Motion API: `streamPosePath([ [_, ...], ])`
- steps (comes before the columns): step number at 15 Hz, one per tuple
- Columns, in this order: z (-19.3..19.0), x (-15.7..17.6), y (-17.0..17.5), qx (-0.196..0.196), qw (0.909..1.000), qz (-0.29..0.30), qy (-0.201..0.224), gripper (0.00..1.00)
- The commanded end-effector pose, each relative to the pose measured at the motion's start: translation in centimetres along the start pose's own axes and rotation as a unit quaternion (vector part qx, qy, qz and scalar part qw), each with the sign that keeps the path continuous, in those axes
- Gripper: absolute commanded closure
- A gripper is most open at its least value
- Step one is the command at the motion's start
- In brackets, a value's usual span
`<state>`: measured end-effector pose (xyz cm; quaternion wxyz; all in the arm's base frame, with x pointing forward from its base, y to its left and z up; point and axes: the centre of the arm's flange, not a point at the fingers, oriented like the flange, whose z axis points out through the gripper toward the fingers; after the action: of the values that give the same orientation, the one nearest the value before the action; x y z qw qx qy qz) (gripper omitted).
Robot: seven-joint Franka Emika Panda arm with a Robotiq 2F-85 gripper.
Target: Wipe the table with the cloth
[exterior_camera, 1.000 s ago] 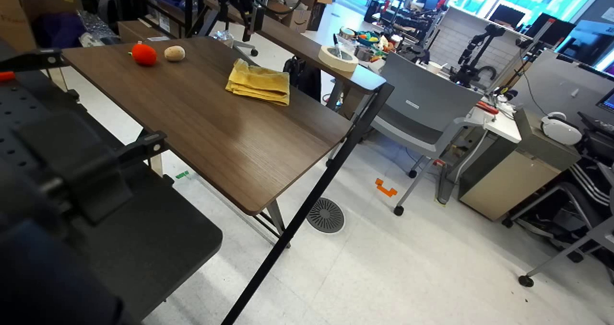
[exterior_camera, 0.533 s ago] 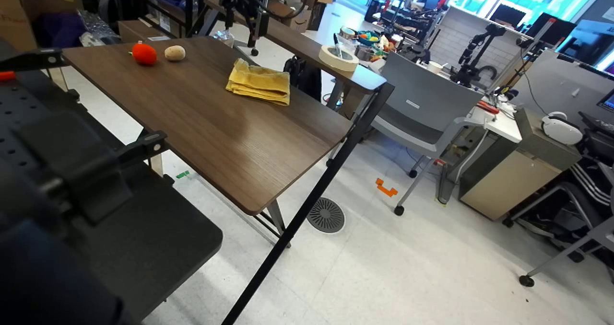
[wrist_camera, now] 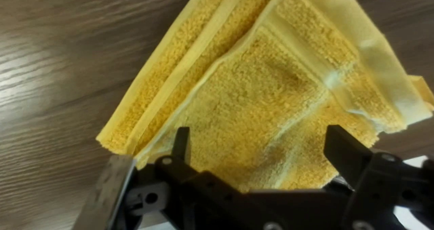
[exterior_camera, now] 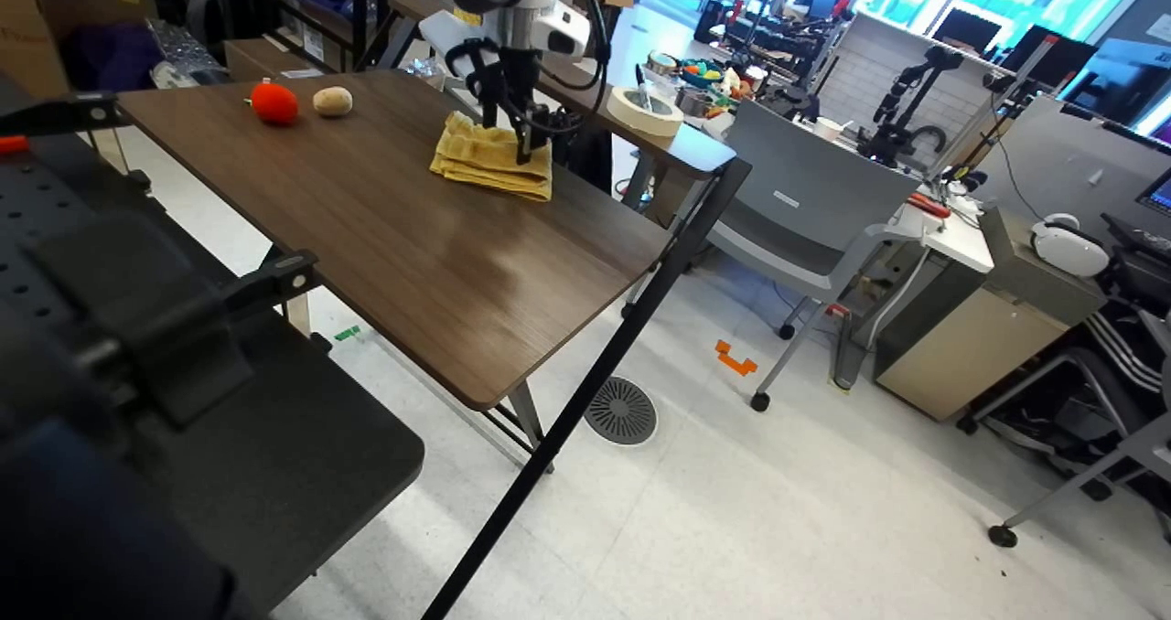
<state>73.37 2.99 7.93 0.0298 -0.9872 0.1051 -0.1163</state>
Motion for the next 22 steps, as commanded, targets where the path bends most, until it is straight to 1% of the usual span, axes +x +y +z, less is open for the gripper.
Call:
streamPosePath([
  [1, 0.7, -0.3, -0.3, 0.003, 1.0000, 0.001, -0.002, 0.00],
  [4, 1.2, -0.4, -1.0, 0.007, 1.0000, 0.001, -0.002, 0.00],
  [5, 1.7, 0.4, -0.9, -0.006, 0.9999, -0.010, 0.002, 0.00],
  [6, 2.3, 0.8, -1.0, -0.015, 0.9997, -0.014, -0.012, 0.00],
  [7, 3.4, 1.2, -1.0, -0.027, 0.9994, -0.014, -0.017, 0.00],
  [11, 7.6, 1.7, 0.2, -0.063, 0.9974, -0.026, -0.021, 0.00],
  [14, 10.0, 1.6, 0.9, -0.071, 0.9966, -0.030, -0.028, 0.00],
  [16, 10.6, 2.5, 2.0, -0.083, 0.9960, -0.021, -0.026, 0.00],
  [20, 10.5, 5.4, 8.7, -0.128, 0.9915, 0.017, -0.009, 0.00],
  [22, 10.5, 5.8, 12.5, -0.164, 0.9861, 0.024, -0.013, 0.00],
])
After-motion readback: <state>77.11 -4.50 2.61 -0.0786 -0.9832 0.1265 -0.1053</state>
